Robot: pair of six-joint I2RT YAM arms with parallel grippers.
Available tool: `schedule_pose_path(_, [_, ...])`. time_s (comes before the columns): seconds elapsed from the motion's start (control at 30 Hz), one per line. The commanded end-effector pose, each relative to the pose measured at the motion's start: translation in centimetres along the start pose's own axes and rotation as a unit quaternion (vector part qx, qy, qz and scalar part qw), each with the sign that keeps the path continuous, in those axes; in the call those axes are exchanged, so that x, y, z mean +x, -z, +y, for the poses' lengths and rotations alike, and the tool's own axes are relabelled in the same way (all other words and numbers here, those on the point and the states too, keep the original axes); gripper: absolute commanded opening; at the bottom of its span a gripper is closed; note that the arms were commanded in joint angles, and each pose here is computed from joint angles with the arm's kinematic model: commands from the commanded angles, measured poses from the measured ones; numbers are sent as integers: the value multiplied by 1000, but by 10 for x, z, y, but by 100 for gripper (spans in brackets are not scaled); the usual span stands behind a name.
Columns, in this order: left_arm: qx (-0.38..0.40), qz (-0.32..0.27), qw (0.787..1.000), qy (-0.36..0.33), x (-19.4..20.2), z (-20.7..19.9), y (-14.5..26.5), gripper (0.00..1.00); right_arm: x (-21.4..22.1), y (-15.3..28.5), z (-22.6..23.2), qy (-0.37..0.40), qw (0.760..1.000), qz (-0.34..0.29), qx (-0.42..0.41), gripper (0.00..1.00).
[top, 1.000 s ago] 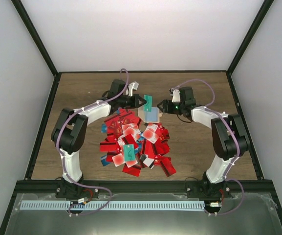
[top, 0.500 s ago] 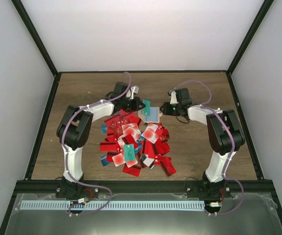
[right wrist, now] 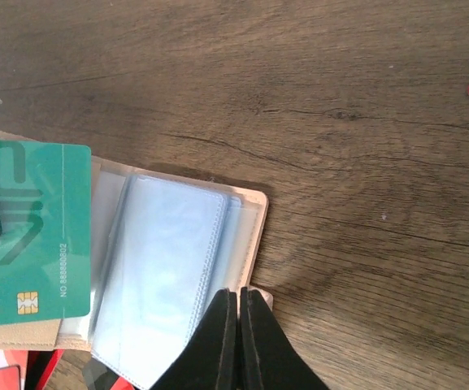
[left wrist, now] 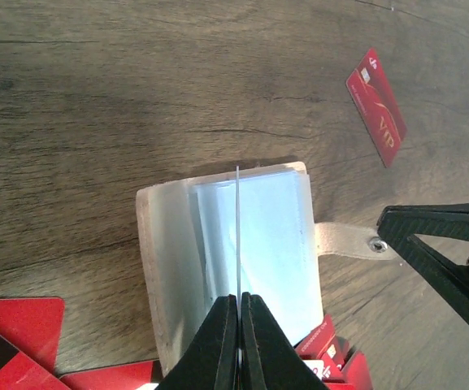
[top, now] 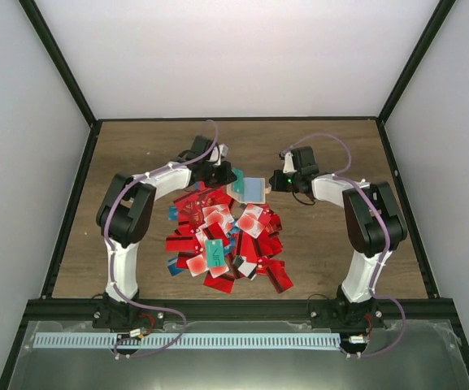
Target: Put the credit cards into the card holder
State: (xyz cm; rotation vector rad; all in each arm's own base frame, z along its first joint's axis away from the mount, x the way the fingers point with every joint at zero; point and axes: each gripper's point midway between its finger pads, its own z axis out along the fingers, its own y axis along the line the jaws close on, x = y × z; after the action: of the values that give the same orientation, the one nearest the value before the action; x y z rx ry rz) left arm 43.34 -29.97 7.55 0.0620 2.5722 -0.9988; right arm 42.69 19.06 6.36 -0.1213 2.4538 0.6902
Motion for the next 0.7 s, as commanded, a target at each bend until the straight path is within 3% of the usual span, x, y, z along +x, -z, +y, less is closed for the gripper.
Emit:
schedule_pose_path(0.0, [-19, 12, 1000, 9, 3, 8, -8, 4, 4, -3, 2, 7, 1000, 3, -2, 1])
schedule_pose_path(0.67, [37, 35, 997, 66, 3, 2, -25, 4, 25, -16, 5, 3, 999, 35, -35, 1])
